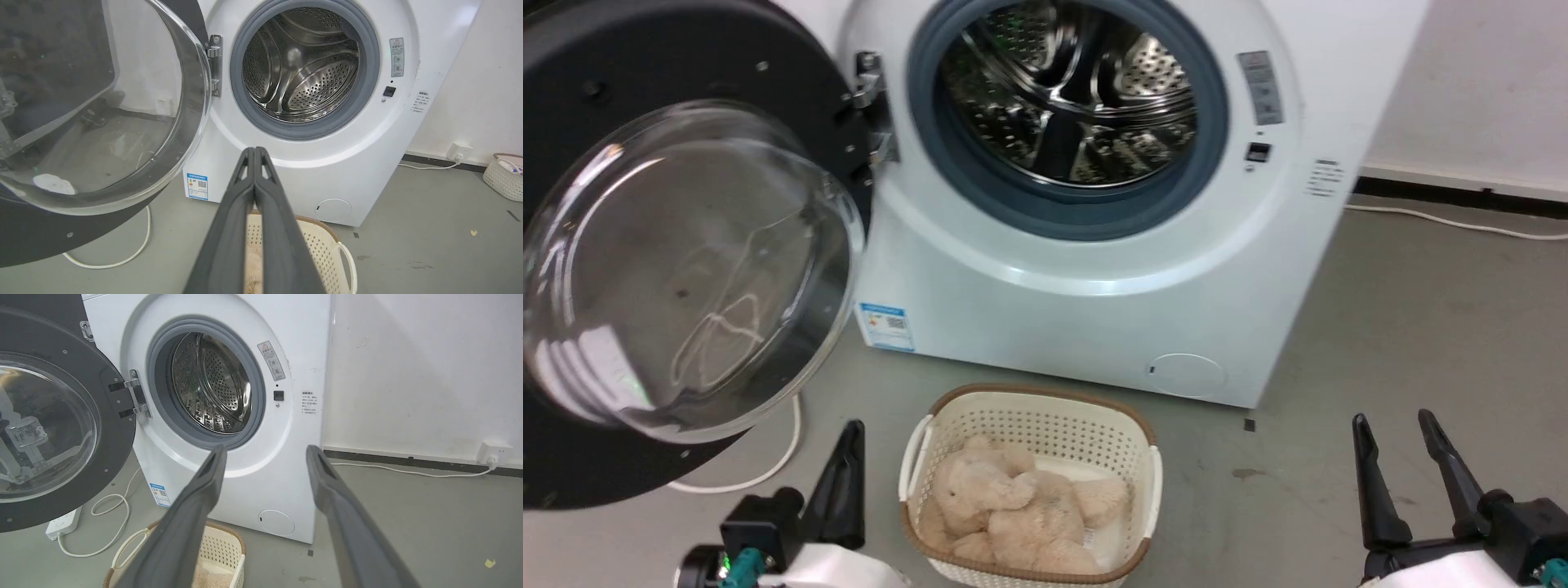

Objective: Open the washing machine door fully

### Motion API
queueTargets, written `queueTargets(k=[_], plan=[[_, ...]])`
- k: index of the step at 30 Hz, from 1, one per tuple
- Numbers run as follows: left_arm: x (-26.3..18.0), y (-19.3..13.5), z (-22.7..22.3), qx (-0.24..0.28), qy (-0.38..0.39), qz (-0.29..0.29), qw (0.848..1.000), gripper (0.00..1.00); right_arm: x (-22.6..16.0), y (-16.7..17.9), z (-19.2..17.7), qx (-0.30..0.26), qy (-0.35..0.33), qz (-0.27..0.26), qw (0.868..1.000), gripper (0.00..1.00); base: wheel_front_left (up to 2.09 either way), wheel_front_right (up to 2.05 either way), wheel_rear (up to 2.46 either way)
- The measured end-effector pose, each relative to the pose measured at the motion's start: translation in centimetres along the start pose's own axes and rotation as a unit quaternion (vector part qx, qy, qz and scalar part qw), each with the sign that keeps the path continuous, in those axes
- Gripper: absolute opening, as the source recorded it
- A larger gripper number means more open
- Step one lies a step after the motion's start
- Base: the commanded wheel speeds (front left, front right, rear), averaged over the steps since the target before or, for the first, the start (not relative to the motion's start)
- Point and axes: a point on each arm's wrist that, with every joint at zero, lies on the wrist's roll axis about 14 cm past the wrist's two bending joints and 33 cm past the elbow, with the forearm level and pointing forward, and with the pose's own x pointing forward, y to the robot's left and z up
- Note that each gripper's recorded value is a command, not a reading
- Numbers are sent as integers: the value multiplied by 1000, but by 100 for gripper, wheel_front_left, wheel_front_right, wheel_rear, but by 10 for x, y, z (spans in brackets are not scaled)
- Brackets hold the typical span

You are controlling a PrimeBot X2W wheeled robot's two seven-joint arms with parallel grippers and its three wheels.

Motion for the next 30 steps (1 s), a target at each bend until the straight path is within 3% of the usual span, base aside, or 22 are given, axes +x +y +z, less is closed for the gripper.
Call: queueTargets(k=[1,2,3,4,10,27,28,30], plan=[[-1,-5,-3,-4,4,-6,1000,16,-3,-2,1,-1,0,-4,1000,100,0,0,0],[-1,-10,-6,-6,9,-12,1000,47,-6,-5,1,-1,1,-9,1000,100,0,0,0],[-1,-15,-9,-7,13,-19,1000,85,-9,-9,0,-2,3,-15,1000,100,0,0,0],[-1,-19,-11,-4,15,-24,1000,100,-12,-11,-1,-2,5,-20,1000,100,0,0,0],[-1,-32,-19,-1,24,-37,999,100,-22,-20,-4,0,11,-36,999,100,0,0,0],[-8,-32,-34,-4,47,-34,998,100,-25,-20,-19,3,32,-37,999,100,0,0,0],[-8,-31,-34,-4,48,-34,998,0,-25,-21,-19,3,33,-37,999,0,0,0,0],[-8,-32,-35,-4,50,-34,998,0,-25,-21,-19,3,33,-38,999,0,0,0,0]])
